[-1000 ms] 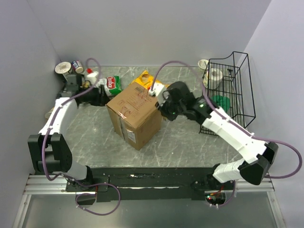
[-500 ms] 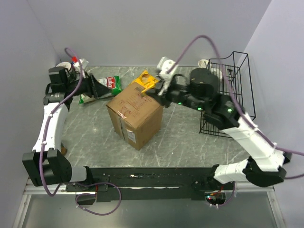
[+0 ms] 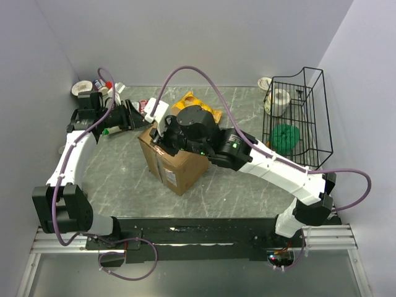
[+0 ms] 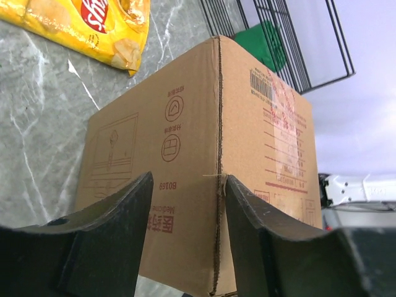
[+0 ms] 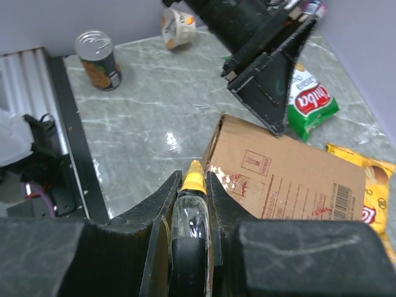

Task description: Unpack the express box

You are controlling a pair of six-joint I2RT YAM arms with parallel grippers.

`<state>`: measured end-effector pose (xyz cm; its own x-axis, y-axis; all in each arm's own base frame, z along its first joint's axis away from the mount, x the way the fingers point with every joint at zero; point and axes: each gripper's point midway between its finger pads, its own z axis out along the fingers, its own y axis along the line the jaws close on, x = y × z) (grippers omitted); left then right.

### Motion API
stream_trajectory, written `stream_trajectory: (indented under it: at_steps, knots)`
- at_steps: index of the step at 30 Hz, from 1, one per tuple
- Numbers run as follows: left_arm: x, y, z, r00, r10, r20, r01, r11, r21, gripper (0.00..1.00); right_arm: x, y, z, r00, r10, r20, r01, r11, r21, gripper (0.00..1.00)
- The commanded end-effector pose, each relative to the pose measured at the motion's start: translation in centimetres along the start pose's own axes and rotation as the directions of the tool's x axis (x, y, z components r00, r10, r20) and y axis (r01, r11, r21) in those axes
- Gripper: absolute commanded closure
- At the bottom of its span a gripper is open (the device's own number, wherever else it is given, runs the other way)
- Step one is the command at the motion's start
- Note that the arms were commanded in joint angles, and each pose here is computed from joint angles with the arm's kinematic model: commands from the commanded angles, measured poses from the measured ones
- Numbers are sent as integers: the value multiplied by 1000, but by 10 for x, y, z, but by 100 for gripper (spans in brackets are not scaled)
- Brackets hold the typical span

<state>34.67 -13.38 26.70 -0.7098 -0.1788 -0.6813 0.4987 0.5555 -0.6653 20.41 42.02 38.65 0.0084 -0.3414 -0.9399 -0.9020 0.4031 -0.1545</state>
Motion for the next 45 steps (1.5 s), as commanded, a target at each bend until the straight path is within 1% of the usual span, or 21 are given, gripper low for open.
stream_trajectory:
  at_steps: [1, 4, 8, 12, 19, 21, 31, 37, 45]
  knots:
    - [7, 12, 0, 996, -84, 30, 87, 991, -98, 46, -28, -14, -8, 994, -11, 110, -3, 992, 124, 100]
    - [11, 18, -3, 992, -112, 55, 119, 982, -149, 48, -29, -10, -5, 992, -35, 119, 19, 991, 136, 100]
    - [17, 18, -5, 989, -128, 68, 138, 977, -161, 48, -24, 2, 1, 988, -84, 127, 73, 994, 87, 100]
    - [21, 18, -8, 987, -139, 77, 151, 973, -176, 49, -23, 6, 6, 986, -108, 128, 98, 992, 80, 100]
    - [24, 24, -6, 985, -153, 83, 166, 969, -185, 49, -21, 10, 13, 977, -158, 141, 143, 984, 109, 100]
    - [25, 26, -5, 984, -159, 82, 172, 966, -192, 49, -18, 8, 17, 977, -170, 129, 154, 980, 125, 100]
    - [25, 29, -7, 983, -160, 91, 176, 961, -213, 49, -6, 7, 26, 980, -185, 74, 170, 971, 170, 100]
    - [25, 31, -7, 982, -165, 96, 183, 957, -223, 49, 4, 12, 32, 986, -163, 43, 155, 976, 152, 100]
    - [27, 33, -6, 981, -172, 94, 189, 956, -226, 49, 12, 11, 38, 984, -178, 16, 173, 971, 167, 100]
